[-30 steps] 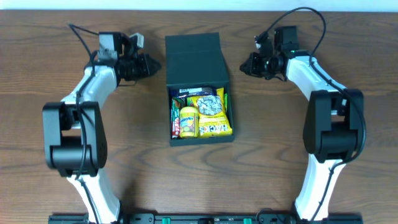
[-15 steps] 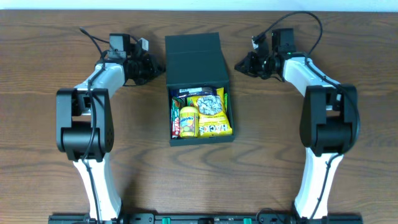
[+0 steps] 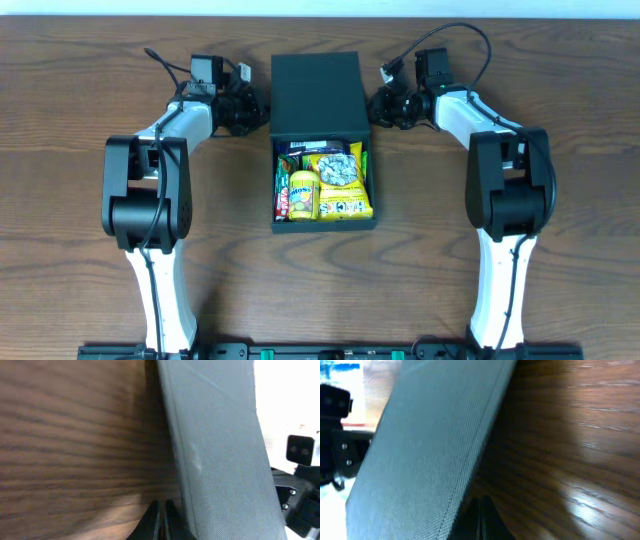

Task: Pack container
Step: 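Swing the lid forward with both grippers and close it over the box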

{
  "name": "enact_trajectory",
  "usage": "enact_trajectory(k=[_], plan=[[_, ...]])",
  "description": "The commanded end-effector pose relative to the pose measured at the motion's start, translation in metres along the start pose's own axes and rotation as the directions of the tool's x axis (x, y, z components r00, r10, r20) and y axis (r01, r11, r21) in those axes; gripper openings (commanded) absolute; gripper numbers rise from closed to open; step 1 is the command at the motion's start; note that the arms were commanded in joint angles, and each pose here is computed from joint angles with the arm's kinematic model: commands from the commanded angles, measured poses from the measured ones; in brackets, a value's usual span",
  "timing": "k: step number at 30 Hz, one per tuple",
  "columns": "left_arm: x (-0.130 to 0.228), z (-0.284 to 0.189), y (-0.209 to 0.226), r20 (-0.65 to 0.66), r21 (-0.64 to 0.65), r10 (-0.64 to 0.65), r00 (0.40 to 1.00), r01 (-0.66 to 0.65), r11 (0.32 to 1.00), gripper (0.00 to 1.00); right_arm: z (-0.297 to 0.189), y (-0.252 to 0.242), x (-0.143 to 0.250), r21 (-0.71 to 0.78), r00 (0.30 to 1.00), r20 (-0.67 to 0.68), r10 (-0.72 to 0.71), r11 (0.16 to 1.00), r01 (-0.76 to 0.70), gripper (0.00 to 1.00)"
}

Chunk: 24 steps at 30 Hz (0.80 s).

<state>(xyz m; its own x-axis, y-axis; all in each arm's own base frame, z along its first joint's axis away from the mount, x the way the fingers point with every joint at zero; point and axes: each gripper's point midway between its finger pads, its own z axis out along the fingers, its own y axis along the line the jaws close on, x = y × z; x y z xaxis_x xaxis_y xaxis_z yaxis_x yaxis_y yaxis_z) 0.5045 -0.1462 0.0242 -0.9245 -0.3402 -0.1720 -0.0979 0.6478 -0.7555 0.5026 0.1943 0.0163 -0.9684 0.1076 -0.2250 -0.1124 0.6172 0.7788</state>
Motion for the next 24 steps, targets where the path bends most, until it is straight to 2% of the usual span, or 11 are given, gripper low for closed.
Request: enact_trajectory(k=[1,5,8,11,17,24], plan=[[-0.011,-0.002,-0.026,-0.003,0.093,0.084,0.996,-0.084,0.992,0.05,-0.005,0.015,-0.002,-0.121,0.997,-0.014,-0.073,0.99,0.07,0.02],[-0.018,-0.009,-0.046,0.003,0.149,0.17,0.985,-0.168,0.974,0.05,-0.022,0.032,-0.009,-0.255,0.991,0.009,-0.135,0.958,0.133,0.02],[-0.021,-0.018,-0.065,0.014,0.193,0.241,0.97,-0.24,0.951,0.05,-0.036,0.038,-0.017,-0.291,0.987,0.038,-0.159,0.943,0.163,0.02],[-0.022,-0.03,-0.078,0.028,0.191,0.308,0.951,-0.307,0.932,0.06,-0.052,0.046,-0.025,-0.288,0.978,0.074,-0.195,0.935,0.208,0.02],[-0.015,-0.058,-0.104,0.048,0.183,0.426,0.904,-0.427,0.886,0.05,-0.088,0.092,-0.027,-0.254,0.925,0.136,-0.355,0.89,0.379,0.02],[-0.003,-0.087,-0.13,0.064,0.18,0.515,0.855,-0.518,0.836,0.06,-0.114,0.12,-0.02,-0.208,0.897,0.146,-0.418,0.873,0.441,0.02]])
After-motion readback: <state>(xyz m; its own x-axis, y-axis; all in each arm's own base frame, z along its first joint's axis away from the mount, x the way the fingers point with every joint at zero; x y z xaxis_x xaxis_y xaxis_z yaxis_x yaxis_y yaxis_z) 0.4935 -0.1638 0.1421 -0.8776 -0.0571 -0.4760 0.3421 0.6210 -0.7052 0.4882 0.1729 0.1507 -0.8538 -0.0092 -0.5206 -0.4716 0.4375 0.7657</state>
